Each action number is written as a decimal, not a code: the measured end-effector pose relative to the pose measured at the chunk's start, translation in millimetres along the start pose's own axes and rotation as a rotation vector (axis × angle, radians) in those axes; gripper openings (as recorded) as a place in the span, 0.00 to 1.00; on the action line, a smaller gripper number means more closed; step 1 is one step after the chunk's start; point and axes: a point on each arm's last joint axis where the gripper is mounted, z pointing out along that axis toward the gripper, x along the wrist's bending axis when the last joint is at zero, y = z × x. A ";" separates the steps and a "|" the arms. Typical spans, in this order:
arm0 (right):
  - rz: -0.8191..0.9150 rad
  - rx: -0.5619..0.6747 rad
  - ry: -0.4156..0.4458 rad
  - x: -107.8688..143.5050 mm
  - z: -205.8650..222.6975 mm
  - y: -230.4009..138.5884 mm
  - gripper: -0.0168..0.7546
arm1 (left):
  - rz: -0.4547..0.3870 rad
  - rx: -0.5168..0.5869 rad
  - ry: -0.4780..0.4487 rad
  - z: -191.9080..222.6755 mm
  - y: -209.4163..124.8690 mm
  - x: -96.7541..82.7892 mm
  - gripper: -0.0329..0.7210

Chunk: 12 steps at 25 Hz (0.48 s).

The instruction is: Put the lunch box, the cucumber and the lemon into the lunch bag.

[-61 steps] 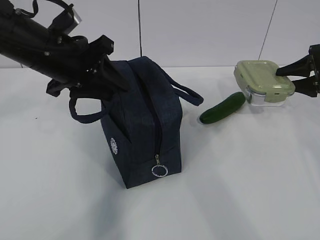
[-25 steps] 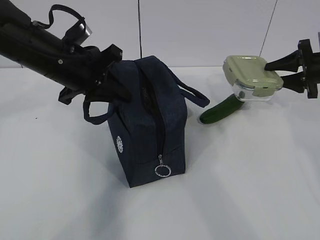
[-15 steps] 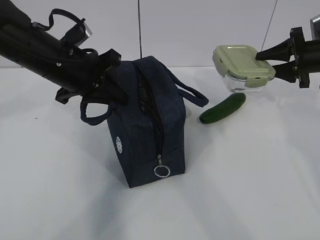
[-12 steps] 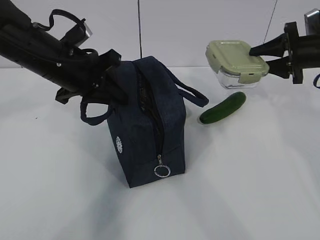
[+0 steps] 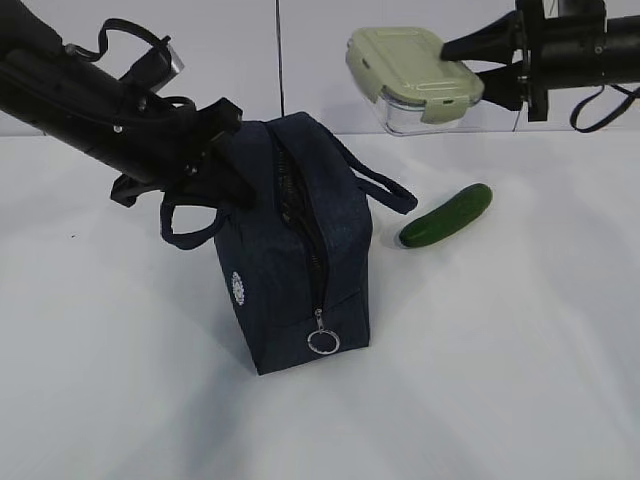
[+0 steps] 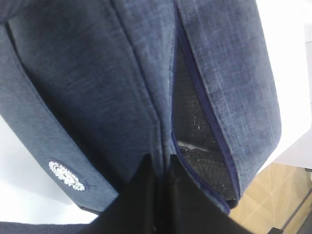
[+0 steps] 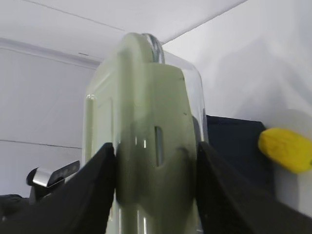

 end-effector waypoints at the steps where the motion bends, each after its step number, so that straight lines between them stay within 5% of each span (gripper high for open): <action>1: -0.011 0.010 0.011 7.1 6.1 -0.2 0.50 | 0.000 -0.002 0.001 0.0 0.2 0.0 0.04; 12: -0.040 0.103 0.093 55.1 45.3 -9.0 0.50 | -0.001 -0.014 0.003 0.0 1.2 0.2 0.04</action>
